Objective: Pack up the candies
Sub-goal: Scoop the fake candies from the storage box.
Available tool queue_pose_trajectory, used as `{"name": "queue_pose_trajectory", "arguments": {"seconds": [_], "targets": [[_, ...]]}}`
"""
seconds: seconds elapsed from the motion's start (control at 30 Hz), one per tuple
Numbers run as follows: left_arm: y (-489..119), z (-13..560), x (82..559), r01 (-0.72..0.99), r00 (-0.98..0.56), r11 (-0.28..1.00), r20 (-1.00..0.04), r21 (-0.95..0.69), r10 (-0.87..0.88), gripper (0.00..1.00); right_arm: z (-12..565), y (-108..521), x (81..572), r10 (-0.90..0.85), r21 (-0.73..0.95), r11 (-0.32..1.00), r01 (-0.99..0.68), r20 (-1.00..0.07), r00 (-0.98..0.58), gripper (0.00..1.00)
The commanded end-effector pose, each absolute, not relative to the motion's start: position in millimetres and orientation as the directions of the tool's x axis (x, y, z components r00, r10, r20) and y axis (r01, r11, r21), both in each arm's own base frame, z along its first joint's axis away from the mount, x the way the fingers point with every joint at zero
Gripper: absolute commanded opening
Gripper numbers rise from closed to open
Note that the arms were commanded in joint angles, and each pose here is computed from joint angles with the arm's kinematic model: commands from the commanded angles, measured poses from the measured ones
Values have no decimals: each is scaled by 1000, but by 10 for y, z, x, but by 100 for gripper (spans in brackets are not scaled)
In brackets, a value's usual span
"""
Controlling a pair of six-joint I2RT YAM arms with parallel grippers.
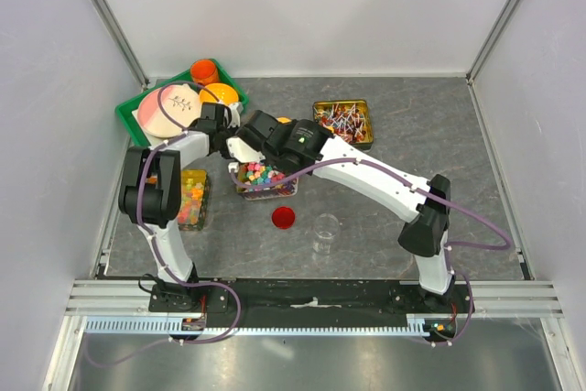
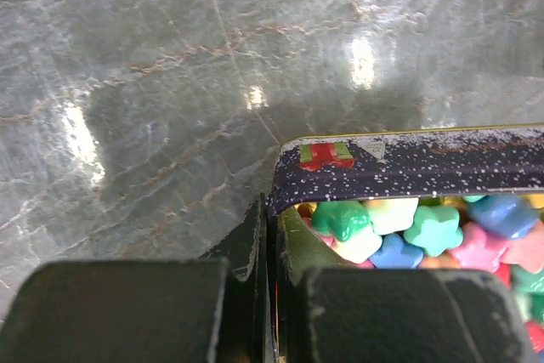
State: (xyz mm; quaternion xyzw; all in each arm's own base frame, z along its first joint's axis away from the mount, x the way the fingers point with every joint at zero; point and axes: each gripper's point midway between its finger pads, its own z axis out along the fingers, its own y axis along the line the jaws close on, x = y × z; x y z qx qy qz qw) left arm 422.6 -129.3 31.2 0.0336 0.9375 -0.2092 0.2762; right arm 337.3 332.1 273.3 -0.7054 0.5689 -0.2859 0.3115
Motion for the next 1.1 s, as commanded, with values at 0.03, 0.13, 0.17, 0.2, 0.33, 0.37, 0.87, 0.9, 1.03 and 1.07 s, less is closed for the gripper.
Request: {"name": "queue_pose_trajectory", "arguments": {"seconds": [0.03,0.13,0.17,0.2,0.33,0.37,0.87,0.9,1.03,1.07], "targets": [[-1368,822,4498,243,-718,889,-688,-388,-104,2,2866,3208,3310,-987,-779,-105,-618,8,158,0],[-1438,985,4435,306,-661,864,-743,-399,-109,1,2856,3189,3305,-988,-778,-102,-621,7,153,0],[-1389,1019,4478,289,-639,882,-761,-371,-111,1,2849,3186,3308,-988,-777,-105,-620,12,152,0],[-1375,1017,4490,275,-633,897,-767,-347,-102,1,2850,3186,3309,-988,-777,-108,-620,15,154,0],[-1203,986,4511,215,-614,928,-781,-305,-115,1,2854,3196,3331,-988,-781,-116,-613,27,153,0],[-1365,1046,4446,304,-605,882,-788,-359,-112,1,2853,3205,3336,-988,-782,-115,-612,26,153,0],[-1524,1044,4404,377,-632,841,-772,-387,-72,1,2827,3195,3327,-988,-779,-115,-616,26,151,0],[-1419,1016,4523,327,-611,899,-791,-293,-36,2,2823,3188,3327,-989,-779,-115,-616,29,148,0],[-1569,1063,4351,419,-681,766,-727,-487,-90,1,2819,3187,3335,-989,-781,-118,-614,34,146,0],[-1558,1040,4366,399,-681,788,-727,-469,-89,1,2814,3182,3334,-989,-780,-118,-614,36,144,0]]}}
